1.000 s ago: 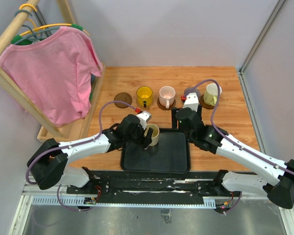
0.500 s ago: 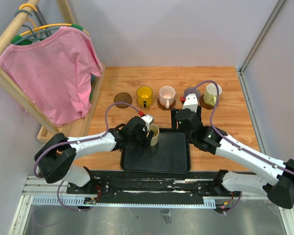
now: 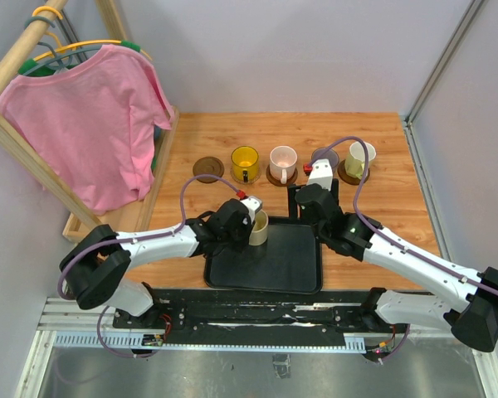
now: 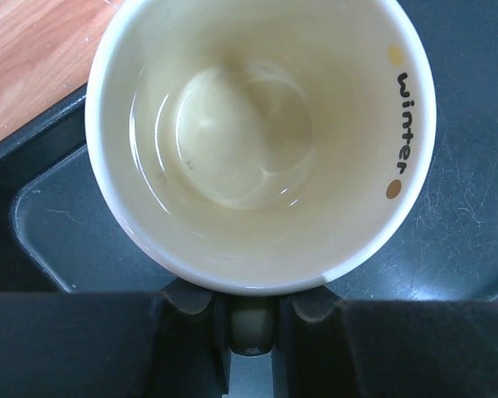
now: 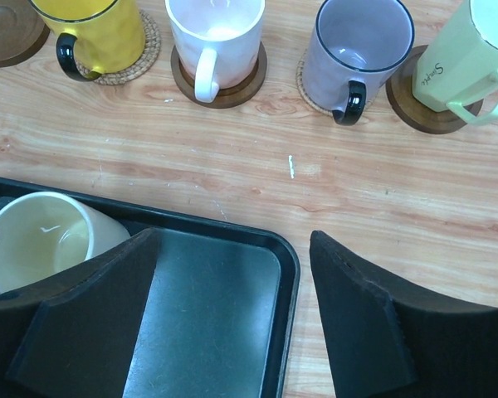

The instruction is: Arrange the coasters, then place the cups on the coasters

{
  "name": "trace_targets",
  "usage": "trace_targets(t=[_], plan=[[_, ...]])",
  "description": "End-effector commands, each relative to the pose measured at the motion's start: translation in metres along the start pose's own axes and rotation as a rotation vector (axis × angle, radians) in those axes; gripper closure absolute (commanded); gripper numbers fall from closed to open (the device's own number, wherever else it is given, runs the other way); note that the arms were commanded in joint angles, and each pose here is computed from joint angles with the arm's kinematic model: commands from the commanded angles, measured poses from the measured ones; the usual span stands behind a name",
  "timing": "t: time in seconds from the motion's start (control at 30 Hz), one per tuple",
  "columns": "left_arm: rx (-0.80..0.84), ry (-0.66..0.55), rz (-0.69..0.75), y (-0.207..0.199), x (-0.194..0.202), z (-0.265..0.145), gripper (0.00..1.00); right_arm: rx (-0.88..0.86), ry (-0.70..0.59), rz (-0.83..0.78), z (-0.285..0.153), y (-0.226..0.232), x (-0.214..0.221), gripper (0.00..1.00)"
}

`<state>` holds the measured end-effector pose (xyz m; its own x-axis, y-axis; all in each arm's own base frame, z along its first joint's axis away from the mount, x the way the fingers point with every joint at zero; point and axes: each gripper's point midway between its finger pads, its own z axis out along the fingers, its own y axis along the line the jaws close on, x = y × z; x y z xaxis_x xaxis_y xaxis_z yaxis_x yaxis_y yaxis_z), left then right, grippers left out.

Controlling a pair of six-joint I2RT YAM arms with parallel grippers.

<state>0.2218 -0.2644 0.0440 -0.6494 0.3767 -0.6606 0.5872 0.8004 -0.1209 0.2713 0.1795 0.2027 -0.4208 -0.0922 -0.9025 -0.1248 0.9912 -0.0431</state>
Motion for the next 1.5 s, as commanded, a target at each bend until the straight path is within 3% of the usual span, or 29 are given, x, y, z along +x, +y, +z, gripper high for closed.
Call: trace_targets(t=[0.0,0.3,0.53,1.2,1.47], plan=[[0.033,-0.045,0.001,-0.009,-0.01,-0.005,0.99,0.0,0.005,0.027,0.003,0.001,0.004,0.25],[-0.012,-0.225,-0.024,-0.003,-0.055,-0.041,1.0,0.004,0.007,0.026,0.003,0.0,0.007,0.25],[-0.196,-0.395,-0.041,0.03,-0.095,-0.073,1.0,0.019,0.003,0.026,0.002,-0.006,0.01,0.25],[-0.457,-0.423,-0.261,0.192,-0.142,-0.049,0.99,0.091,-0.006,0.022,-0.002,-0.032,0.019,0.27],[-0.505,-0.427,-0.301,0.228,-0.156,-0.031,0.99,0.093,0.003,0.002,0.002,-0.031,0.018,0.27]])
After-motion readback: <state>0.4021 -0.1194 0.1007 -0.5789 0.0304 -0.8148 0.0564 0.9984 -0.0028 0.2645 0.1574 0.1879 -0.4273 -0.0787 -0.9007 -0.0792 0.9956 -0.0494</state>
